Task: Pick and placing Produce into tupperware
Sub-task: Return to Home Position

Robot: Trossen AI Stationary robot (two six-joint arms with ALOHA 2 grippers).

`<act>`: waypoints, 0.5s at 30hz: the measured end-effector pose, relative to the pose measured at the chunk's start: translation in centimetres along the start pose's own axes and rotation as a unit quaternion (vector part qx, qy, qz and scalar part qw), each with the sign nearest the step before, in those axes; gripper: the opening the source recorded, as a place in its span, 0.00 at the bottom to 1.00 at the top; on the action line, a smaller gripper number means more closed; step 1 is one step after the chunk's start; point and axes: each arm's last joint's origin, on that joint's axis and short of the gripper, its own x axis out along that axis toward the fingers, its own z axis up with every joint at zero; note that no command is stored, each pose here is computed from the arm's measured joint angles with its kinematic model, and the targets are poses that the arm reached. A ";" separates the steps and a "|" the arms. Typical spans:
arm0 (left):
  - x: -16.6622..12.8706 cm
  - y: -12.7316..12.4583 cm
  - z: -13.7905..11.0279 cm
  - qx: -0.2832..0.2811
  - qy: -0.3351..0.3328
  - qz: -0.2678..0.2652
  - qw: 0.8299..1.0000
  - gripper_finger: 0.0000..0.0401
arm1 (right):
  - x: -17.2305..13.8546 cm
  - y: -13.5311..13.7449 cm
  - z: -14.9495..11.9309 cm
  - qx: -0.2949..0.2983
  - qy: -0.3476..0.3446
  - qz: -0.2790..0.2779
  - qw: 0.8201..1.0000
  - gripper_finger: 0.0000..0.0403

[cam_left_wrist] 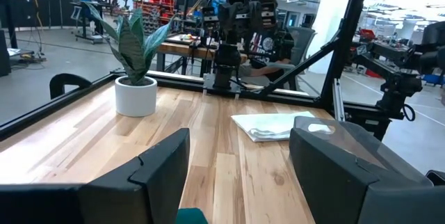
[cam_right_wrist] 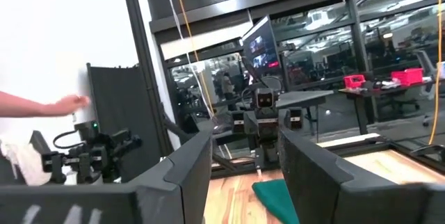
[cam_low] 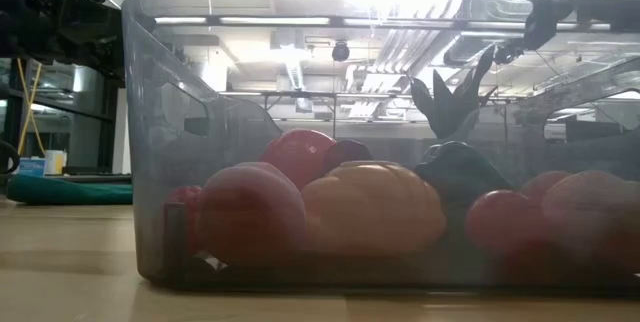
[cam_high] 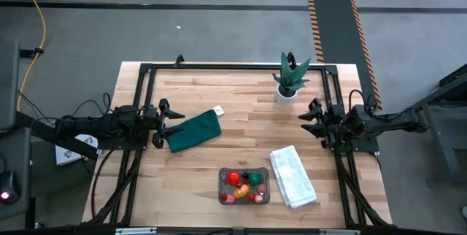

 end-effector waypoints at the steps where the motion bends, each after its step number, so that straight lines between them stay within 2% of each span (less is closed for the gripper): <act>1: 0.0 0.0 0.0 0.000 0.000 0.000 1.000 0.59 | 0.0 0.0 0.0 0.001 0.002 0.001 1.000 0.39; 15: 0.0 0.0 0.0 0.000 0.000 0.000 1.000 0.59 | 0.0 0.0 -0.5 0.004 0.028 0.015 0.999 0.39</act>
